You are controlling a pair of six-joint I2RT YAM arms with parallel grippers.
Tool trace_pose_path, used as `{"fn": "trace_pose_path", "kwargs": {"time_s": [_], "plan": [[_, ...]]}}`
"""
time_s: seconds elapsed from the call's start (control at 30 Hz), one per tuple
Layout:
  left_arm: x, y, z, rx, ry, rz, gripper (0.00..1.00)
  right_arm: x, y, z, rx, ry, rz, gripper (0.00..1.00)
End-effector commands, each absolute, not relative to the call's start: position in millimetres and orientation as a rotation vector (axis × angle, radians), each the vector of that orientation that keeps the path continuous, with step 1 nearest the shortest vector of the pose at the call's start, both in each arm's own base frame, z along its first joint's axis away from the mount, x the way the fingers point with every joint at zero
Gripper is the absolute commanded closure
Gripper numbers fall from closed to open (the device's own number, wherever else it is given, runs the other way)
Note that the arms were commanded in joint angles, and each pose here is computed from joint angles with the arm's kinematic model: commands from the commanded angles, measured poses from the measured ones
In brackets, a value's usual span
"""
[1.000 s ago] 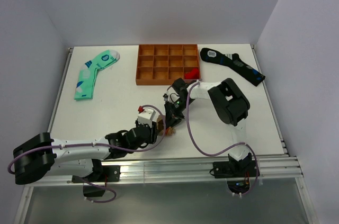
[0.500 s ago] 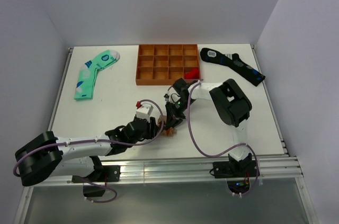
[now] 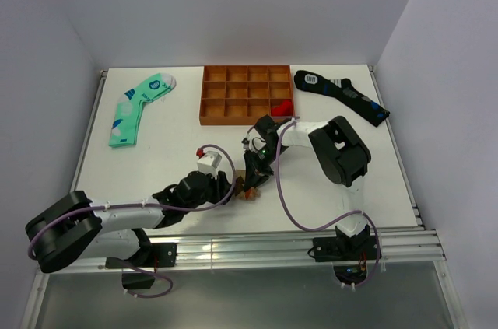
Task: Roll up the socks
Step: Roll the sock at the center of the board.
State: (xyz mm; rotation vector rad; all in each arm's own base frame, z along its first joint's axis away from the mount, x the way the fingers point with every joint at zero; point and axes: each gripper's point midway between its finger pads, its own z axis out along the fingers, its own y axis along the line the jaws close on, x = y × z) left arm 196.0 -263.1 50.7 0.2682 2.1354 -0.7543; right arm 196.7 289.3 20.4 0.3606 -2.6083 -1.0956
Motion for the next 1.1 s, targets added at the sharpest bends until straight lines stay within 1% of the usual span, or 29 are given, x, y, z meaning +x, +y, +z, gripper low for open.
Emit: {"fn": "trace_pose_path", "kwargs": {"time_s": [0.0, 0.27, 0.53, 0.57, 0.77, 1.07], "plan": [[198.0, -273.8, 57.9, 0.267, 2.117, -0.834, 0.50, 201.4, 228.0, -52.0, 0.463, -2.827, -0.601, 0.92], [208.3, -276.5, 44.8, 0.262, 2.155, -0.817, 0.51, 200.8, 228.3, -51.6, 0.473, -2.828, -0.600, 0.92], [214.7, -282.3, 48.5, 0.251, 2.134, -0.864, 0.50, 197.9, 227.8, -51.5, 0.481, -2.833, -0.597, 0.92], [214.8, -282.4, 50.8, 0.252, 2.129, -0.879, 0.47, 197.3, 227.0, -51.7, 0.476, -2.834, -0.592, 0.92], [206.0, -270.9, 76.1, 0.216, 2.040, -0.941, 0.47, 196.4, 223.8, -54.0, 0.469, -2.837, -0.565, 0.92], [202.3, -279.7, 66.8, 0.316, 2.088, -0.932, 0.46, 197.0, 224.0, -54.5, 0.465, -2.834, -0.558, 0.93]]}}
